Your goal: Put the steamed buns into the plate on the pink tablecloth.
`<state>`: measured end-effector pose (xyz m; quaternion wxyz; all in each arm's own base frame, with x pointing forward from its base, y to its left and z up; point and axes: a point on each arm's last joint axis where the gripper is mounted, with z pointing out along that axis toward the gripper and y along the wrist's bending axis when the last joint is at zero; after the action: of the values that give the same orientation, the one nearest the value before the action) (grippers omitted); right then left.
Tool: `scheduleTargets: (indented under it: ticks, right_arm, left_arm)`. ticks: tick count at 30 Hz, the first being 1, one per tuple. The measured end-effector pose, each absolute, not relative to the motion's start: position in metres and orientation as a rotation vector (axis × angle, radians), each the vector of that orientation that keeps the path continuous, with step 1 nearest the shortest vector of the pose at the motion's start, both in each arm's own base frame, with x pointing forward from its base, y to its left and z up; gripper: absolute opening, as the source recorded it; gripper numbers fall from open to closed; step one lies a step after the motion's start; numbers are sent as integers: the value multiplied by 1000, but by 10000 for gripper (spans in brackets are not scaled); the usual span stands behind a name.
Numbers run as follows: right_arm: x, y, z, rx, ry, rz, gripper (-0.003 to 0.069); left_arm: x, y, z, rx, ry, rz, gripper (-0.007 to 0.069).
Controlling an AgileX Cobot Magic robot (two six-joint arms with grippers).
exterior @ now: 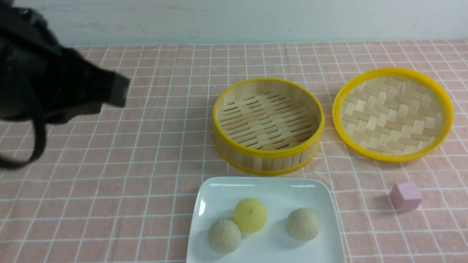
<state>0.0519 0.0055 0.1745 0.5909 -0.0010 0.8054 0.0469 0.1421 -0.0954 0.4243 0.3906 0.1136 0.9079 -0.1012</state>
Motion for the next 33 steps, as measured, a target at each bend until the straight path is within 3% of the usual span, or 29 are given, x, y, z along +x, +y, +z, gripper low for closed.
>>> scheduleTargets:
  ticks: [8, 13, 33]
  right_arm:
    - [52, 5, 175, -2, 1874, 109, 37]
    - [52, 5, 175, -2, 1874, 109, 43]
    - [52, 5, 175, -2, 1874, 109, 67]
  left_arm:
    - [110, -80, 360, 180, 2010, -612, 46]
    - [104, -79, 343, 187, 1901, -706, 52]
    - [102, -67, 299, 189, 2050, -557, 62]
